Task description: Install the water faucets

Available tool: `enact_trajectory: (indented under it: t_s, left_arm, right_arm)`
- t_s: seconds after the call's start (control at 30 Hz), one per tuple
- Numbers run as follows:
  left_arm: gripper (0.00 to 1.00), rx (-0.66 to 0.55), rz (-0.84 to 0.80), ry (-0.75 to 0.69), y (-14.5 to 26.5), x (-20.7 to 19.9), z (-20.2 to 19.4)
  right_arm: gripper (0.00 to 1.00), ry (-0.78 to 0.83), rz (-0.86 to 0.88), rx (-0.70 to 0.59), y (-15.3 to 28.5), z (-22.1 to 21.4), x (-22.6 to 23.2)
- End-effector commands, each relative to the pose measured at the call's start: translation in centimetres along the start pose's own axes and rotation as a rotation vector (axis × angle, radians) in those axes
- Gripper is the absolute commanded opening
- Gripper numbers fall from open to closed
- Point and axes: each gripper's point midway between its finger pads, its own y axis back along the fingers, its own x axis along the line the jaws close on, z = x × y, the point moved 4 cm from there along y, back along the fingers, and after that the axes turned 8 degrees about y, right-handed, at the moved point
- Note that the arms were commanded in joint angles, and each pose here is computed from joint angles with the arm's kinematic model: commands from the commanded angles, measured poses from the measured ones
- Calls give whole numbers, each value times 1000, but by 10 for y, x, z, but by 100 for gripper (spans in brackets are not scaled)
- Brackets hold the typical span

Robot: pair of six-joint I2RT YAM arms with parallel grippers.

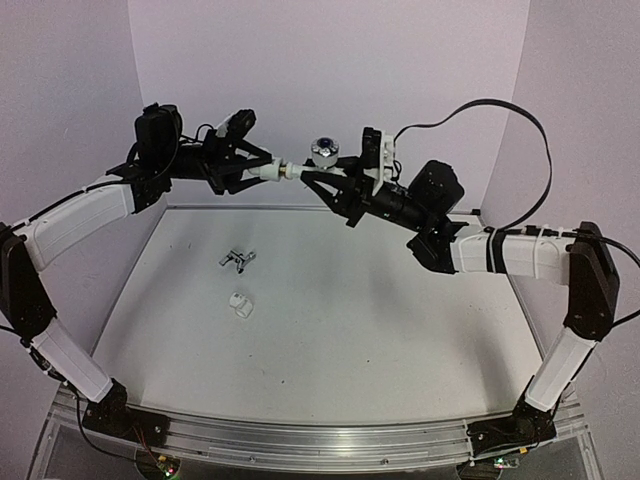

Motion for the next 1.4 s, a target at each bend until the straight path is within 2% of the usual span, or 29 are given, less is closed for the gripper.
enact_trajectory:
  t_s: [0.0, 0.43, 0.6, 0.77, 0.97, 1.1, 1.37]
  left_arm:
    - [0, 51, -31, -136, -19, -6, -16]
    - [0, -70, 29, -372, -17, 0, -4]
    - [0, -140, 66, -452, -16, -1, 6]
    - [0, -199, 61, -473, -15, -7, 10]
    - [0, -287, 81, -575, -9, -7, 5]
    - [0, -293, 71, -669, -8, -7, 0]
    - [0, -235, 121, -909, -8, 19, -8]
  right_arm:
    - [0, -191, 107, 8, -22, -7, 17]
    - [0, -442, 164, -80, -31, -1, 15]
    - [0, -527, 149, -137, -30, -4, 13]
    - [0, -586, 69, -146, -25, -20, 8]
    - [0, -802, 89, -191, -34, -22, 0]
    - [0, -949, 182, -198, -42, -20, 1]
    - [0, -1117, 301, -154, -45, -14, 6]
